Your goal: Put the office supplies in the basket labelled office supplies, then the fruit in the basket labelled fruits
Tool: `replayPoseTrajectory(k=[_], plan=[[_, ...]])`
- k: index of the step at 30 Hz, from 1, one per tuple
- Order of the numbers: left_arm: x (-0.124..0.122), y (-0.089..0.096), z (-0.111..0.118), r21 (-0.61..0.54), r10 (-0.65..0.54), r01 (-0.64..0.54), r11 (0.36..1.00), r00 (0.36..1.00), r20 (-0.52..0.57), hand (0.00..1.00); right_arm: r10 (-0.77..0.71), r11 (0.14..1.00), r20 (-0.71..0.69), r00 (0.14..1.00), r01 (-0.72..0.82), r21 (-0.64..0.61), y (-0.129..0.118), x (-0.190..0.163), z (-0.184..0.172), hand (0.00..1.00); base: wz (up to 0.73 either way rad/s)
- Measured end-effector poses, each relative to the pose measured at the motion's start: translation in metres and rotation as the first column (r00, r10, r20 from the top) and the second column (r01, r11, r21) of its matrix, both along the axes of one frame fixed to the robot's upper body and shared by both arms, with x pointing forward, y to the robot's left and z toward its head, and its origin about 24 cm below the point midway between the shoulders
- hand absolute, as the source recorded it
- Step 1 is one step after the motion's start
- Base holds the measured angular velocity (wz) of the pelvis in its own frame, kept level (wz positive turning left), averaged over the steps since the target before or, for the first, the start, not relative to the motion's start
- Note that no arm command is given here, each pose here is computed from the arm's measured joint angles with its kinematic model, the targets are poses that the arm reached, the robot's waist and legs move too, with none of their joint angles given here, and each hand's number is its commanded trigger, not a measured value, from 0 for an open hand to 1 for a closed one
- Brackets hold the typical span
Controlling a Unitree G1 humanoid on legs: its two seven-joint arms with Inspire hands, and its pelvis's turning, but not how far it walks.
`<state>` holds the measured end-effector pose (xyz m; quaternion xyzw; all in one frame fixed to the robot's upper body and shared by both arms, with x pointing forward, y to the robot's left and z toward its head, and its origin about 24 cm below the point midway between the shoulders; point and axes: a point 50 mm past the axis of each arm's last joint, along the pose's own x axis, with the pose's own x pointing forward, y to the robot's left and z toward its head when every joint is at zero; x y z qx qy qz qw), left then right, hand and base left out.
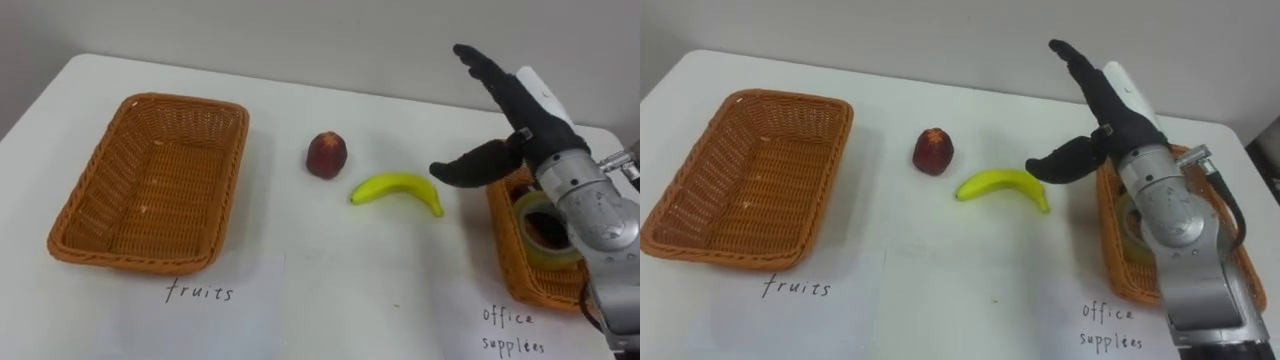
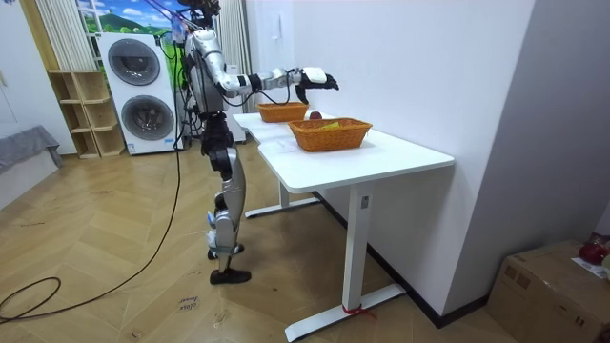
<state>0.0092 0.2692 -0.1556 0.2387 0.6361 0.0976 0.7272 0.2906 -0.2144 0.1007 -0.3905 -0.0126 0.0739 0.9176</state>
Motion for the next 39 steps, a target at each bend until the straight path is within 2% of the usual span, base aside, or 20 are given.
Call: replayPoseTrajectory(k=[8,22,32,39], plan=[[0.006,-0.001,0.0,-0.001,-0.013,0.013,1.0,1.0,0.011,0.0,0.017,0.997,-0.064,0.998,-0.022,-0.077,0.004,0.009,-0.007,0.0,0.0],[0.009,0.005,0.002,0.01,-0.019,0.019,1.0,1.0,0.016,0.0,-0.008,0.996,-0.15,0.989,-0.006,-0.087,-0.004,0.011,-0.024,0.0,0.0],[0.011,0.006,0.003,0.017,-0.021,0.02,1.0,1.0,0.022,0.0,-0.004,0.996,-0.184,0.983,-0.013,-0.093,-0.002,0.01,-0.028,0.0,0.0],[0.014,0.006,0.004,0.024,-0.032,0.031,0.999,0.999,0.039,0.0,0.002,0.991,-0.251,0.968,-0.035,-0.127,0.001,0.009,-0.045,0.0,0.0]])
